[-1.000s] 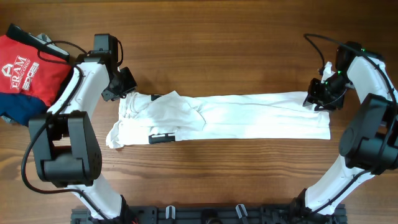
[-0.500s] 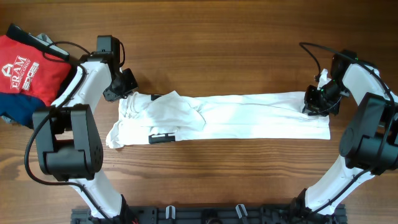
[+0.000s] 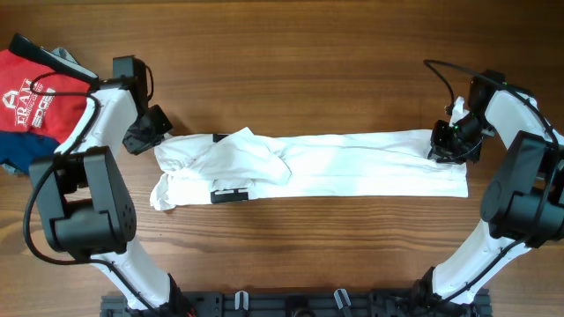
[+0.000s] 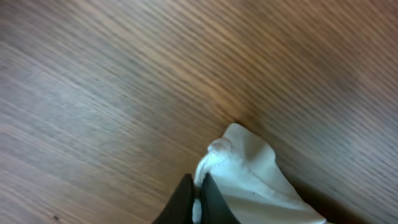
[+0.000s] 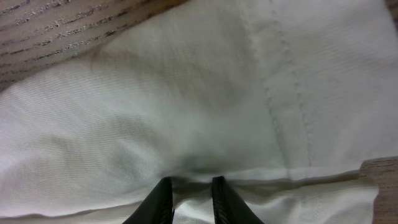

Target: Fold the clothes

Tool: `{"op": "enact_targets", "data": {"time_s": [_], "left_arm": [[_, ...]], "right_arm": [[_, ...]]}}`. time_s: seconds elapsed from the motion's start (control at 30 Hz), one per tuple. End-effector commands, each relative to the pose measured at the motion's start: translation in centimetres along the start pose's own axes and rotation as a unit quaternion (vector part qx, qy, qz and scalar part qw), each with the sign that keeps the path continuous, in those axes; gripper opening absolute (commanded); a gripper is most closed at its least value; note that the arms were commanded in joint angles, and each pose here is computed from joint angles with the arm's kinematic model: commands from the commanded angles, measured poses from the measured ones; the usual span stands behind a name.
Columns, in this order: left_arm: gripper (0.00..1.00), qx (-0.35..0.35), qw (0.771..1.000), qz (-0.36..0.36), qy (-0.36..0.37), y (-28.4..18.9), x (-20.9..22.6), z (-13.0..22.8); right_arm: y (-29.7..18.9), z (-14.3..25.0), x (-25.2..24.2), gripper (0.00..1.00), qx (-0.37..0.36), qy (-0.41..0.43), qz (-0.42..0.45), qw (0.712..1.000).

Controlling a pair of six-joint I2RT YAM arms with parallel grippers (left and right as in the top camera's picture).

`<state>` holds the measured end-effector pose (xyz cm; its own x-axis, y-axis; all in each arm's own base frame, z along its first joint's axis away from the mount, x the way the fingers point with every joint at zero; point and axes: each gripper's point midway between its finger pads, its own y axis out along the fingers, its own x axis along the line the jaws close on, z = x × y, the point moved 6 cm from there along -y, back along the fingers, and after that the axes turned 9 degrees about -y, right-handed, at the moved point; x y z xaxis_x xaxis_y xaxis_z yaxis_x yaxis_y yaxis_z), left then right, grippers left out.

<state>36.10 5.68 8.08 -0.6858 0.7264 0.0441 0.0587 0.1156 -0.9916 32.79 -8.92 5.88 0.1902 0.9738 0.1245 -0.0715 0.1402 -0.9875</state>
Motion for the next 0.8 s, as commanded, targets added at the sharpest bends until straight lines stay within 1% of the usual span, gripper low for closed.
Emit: {"op": "enact_targets", "data": {"time_s": [0.0,0.07,0.13,0.2,0.23,0.27,0.37,0.43,0.5,0.53,0.6,0.67,0.7,0.73,0.77], "left_arm": [[0.06,0.005,1.0,-0.012,-0.008,0.3,0.2,0.1],[0.08,0.009,1.0,-0.014,-0.007,0.3,0.3,0.3],[0.21,0.011,1.0,-0.017,-0.006,0.3,0.4,0.4],[0.29,0.008,1.0,-0.015,-0.009,0.0,0.5,0.1],[0.31,0.003,1.0,-0.012,-0.012,-0.5,0.7,-0.2],[0.35,-0.013,1.0,-0.001,-0.024,-2.0,1.2,-1.0],[0.37,-0.044,0.998,0.019,-0.036,-4.8,1.7,-2.2],[0.37,-0.068,0.996,0.035,-0.035,-6.6,1.9,-2.6],[0.39,-0.092,0.994,0.05,-0.038,-8.4,2.0,-2.7],[0.4,-0.093,0.993,0.064,-0.037,-9.1,1.9,-2.5],[0.4,-0.071,0.993,0.094,-0.026,-9.9,1.2,-1.4],[0.4,-0.035,0.991,0.127,-0.013,-10.2,0.2,0.0],[0.4,-0.022,0.99,0.137,-0.008,-10.3,-0.2,0.4],[0.4,-0.003,0.988,0.153,0.001,-10.3,-0.9,1.3],[0.4,0.008,0.986,0.165,0.013,-10.4,-1.7,2.0]], "right_arm": [[-0.4,0.1,0.4,0.22,-0.008,-0.006,-0.006,1.0],[-0.4,0.1,0.4,0.23,-0.008,-0.006,-0.006,1.0],[-0.4,0.1,0.4,0.24,-0.007,-0.006,-0.007,1.0],[-0.4,0.1,0.4,0.27,-0.006,-0.006,-0.007,1.0],[-0.4,0.2,0.4,0.31,-0.006,-0.006,-0.007,1.0],[-0.4,0.2,0.4,0.34,-0.004,-0.005,-0.007,1.0],[-0.6,0.1,0.4,0.36,-0.006,-0.003,-0.007,1.0],[-2.0,-0.2,0.5,0.37,-0.015,0.007,-0.006,1.0],[-4.7,-0.9,0.6,0.37,-0.049,0.005,-0.002,0.999],[-6.7,-1.1,0.6,0.38,-0.08,0.004,0.001,0.997],[-10.7,-1.1,0.2,0.42,-0.141,0.007,0.016,0.99],[-12.9,-0.5,-0.7,0.51,-0.175,0.014,0.041,0.984],[-13.5,-0.3,-1.2,0.53,-0.183,0.016,0.055,0.981],[-13.7,0.1,-1.8,0.53,-0.181,0.003,0.063,0.982],[-13.2,0.4,-2.1,0.55,-0.17,-0.004,0.064,0.983]]}}
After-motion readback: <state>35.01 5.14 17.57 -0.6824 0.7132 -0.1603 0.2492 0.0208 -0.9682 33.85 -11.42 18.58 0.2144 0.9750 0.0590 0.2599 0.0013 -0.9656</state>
